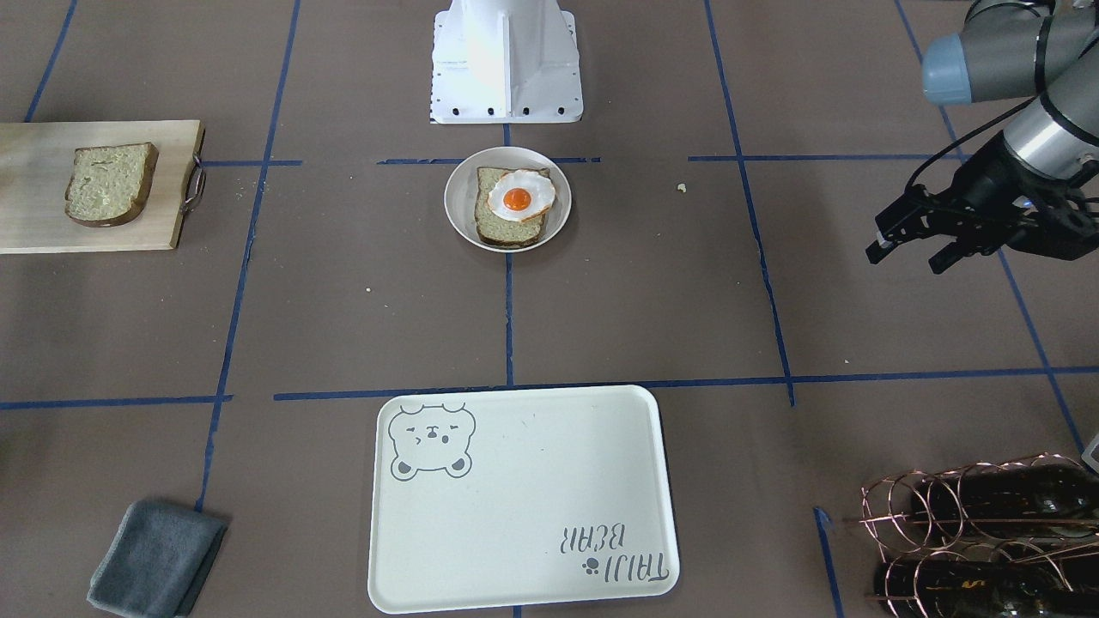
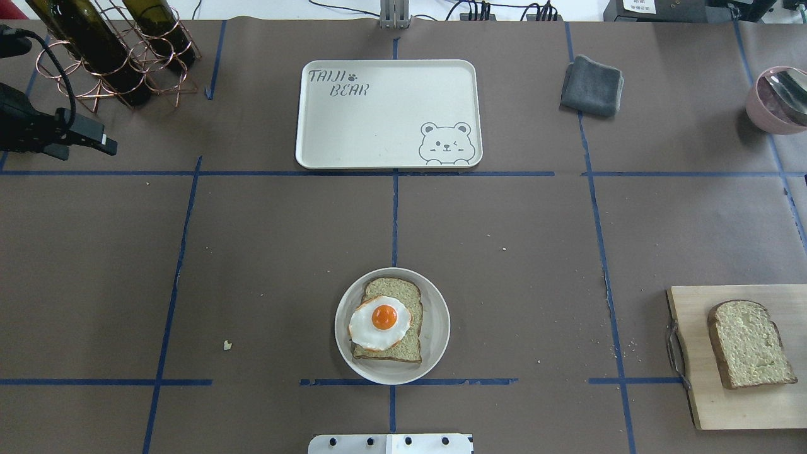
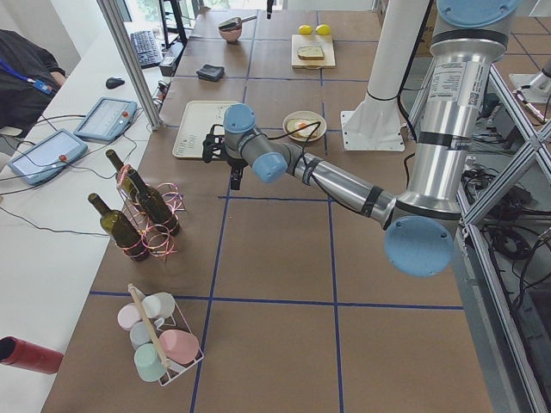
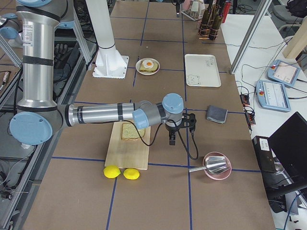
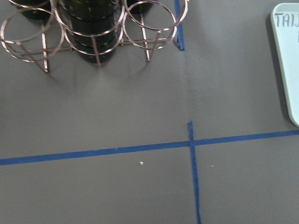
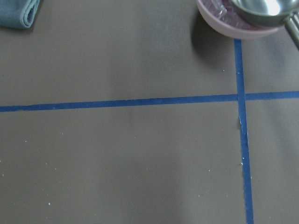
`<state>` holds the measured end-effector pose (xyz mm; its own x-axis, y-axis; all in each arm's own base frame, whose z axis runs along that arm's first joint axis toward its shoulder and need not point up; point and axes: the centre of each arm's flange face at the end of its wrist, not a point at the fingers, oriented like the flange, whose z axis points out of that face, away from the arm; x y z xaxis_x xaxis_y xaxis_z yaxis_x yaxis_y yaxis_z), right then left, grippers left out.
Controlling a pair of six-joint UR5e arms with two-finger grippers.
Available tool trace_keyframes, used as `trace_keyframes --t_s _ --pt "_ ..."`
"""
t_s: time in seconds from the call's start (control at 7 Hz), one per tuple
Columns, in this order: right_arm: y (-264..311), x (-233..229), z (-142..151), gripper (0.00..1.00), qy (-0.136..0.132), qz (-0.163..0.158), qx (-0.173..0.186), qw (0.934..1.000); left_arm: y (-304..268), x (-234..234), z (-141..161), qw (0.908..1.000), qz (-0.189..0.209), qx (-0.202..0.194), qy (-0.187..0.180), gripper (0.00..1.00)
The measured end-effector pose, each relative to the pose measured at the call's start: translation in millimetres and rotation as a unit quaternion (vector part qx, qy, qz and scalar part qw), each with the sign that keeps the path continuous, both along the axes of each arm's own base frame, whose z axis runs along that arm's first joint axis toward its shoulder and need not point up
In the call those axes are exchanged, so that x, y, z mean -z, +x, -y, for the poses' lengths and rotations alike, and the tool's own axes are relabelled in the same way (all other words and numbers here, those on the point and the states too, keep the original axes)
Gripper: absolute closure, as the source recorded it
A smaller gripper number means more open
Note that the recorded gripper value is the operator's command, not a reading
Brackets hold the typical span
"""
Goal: Make sandwich and place on tray
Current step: 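Lower the right gripper to the board's bread slice while the left arm advances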
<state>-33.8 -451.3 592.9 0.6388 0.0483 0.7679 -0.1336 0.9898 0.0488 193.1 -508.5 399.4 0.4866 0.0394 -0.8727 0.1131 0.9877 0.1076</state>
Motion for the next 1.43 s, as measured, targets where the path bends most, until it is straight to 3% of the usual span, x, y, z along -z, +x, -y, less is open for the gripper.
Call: trace_keyframes --t_s 0.14,0.71,1.14,1.43 --pt "-11 -14 -28 0.01 0.008 0.003 -0.008 0.9999 19 12 -5 0.9999 -0.011 0.0 -0.012 0.0" --pt "-41 -52 -126 0.04 0.009 0.02 0.018 0.9996 90 50 -26 0.9985 -0.037 0.002 -0.039 0.0" --pt "-76 -52 -154 0.04 -0.013 0.033 0.026 0.999 101 57 -30 0.9982 -0.041 0.003 -0.044 0.0" --pt "-96 -56 -161 0.17 -0.015 0.021 0.036 0.999 102 60 -30 0.998 -0.043 0.004 -0.046 0.0"
